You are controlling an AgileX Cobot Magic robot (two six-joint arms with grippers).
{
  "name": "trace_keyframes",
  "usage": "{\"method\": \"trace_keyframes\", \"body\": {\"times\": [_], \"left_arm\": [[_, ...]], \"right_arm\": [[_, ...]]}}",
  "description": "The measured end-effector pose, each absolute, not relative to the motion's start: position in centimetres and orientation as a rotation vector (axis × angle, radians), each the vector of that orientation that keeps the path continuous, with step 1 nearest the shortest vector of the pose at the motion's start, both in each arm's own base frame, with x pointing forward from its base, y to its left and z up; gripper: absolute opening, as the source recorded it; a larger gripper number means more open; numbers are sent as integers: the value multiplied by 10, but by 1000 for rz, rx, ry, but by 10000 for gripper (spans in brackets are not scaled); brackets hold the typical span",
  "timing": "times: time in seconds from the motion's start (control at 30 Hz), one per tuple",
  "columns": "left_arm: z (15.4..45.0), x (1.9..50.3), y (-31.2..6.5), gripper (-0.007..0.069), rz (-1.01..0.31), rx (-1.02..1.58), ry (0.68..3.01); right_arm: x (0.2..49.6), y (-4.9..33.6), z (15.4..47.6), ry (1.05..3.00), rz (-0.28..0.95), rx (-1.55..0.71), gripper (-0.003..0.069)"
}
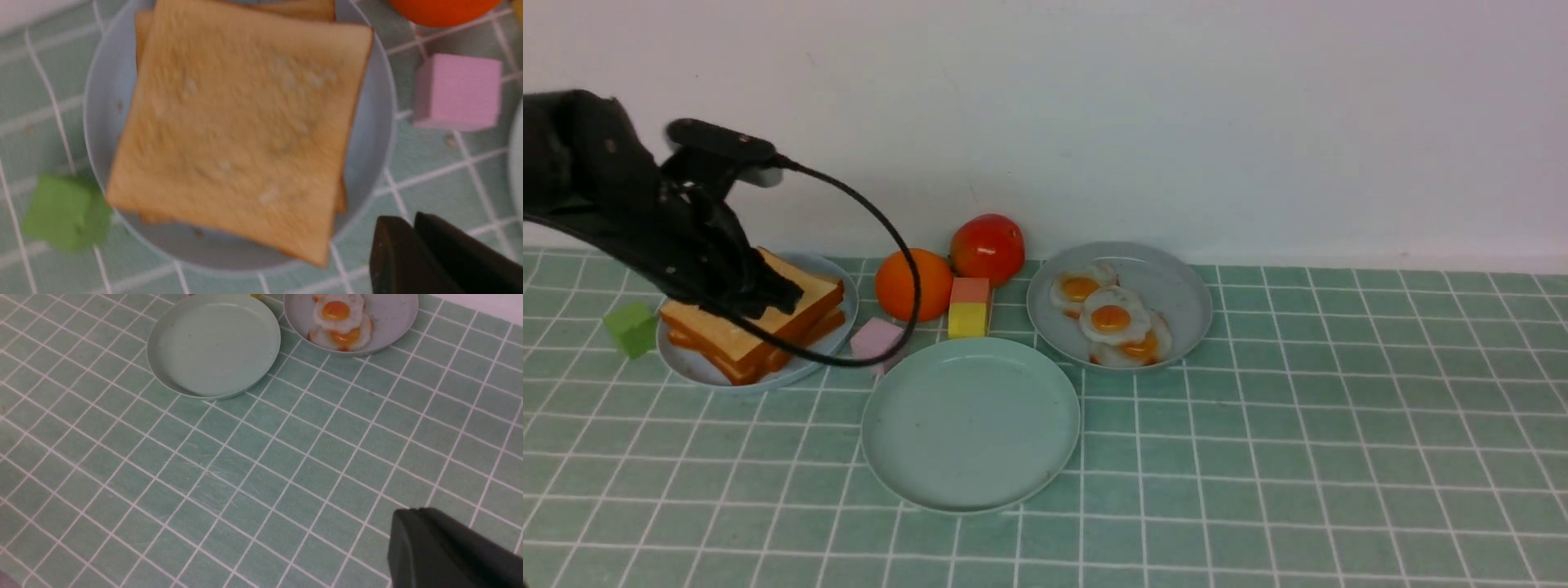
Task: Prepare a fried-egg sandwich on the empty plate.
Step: Use the left arm to grab a slice of bread
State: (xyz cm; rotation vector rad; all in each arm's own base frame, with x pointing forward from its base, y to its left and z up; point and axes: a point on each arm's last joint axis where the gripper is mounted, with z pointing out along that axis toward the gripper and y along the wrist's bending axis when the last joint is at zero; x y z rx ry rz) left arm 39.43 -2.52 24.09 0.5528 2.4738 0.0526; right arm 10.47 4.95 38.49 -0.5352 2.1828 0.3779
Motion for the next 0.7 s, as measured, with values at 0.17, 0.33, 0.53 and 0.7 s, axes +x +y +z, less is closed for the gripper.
{"method": "trace_keyframes", "body": {"times": [0.17,0.33,0.53,0.7], "left_arm": [[219,409,-25,299,105,638,2439],[185,423,-24,386,120,654,2446],[181,427,-24,301,141,660,2419],[181,428,-23,147,150,666,2414]], "right_arm": [[105,50,385,2183,378,-535,8],[104,50,385,2181,389,-534,13],[103,54,387,2171,466,-523,16],[103,55,387,2169,481,-521,20]]}}
